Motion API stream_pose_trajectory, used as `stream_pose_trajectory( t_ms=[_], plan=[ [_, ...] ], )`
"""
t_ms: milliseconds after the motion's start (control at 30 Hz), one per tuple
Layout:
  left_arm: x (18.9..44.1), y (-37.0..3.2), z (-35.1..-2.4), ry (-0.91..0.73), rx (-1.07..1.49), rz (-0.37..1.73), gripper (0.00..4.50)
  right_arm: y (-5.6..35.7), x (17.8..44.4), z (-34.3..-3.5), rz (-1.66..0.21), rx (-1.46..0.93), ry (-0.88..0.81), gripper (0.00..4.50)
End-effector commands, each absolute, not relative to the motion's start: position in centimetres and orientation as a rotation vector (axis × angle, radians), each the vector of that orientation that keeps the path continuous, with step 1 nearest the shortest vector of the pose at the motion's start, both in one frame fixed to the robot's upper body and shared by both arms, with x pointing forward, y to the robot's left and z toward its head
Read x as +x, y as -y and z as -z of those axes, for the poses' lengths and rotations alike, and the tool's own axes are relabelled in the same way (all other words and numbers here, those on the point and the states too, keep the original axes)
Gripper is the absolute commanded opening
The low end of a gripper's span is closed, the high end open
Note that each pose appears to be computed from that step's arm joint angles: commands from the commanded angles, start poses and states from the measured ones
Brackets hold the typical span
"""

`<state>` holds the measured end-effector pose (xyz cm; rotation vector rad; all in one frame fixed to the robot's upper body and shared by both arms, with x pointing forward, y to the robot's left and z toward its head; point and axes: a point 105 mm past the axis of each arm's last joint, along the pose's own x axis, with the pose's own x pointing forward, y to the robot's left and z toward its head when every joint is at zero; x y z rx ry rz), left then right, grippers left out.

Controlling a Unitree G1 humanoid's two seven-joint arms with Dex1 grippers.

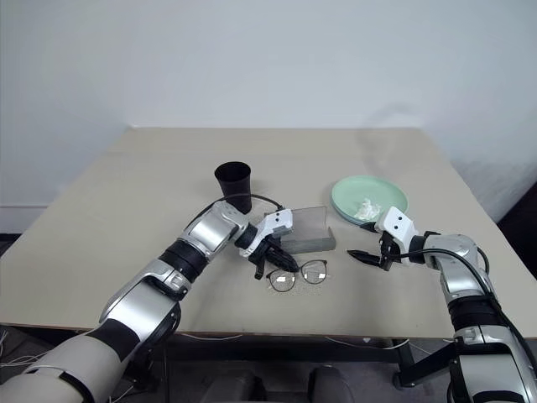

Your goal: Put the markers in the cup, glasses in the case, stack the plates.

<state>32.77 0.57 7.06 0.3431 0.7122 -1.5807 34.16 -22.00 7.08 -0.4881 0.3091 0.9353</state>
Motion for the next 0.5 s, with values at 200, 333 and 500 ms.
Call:
stream_pose_trajectory(
  t_ms=[200, 333, 500],
  plan=[
    [34.6, -0.1, -14.1, -0.427, 0.440, 1.616, 0.02, 22.7, 34.8, -8.5, -0.904, -0.522, -0.271, 4.09],
    [37.1, -0.3, -16.4, -0.317, 0.529, 1.508, 0.02, 22.6, 34.6, -8.6, -0.925, -0.506, -0.278, 4.09],
    [40.3, -0.8, -17.5, -0.235, 0.684, 1.335, 0.02, 22.3, 34.2, -8.9, -0.967, -0.470, -0.277, 4.09]
  ],
)
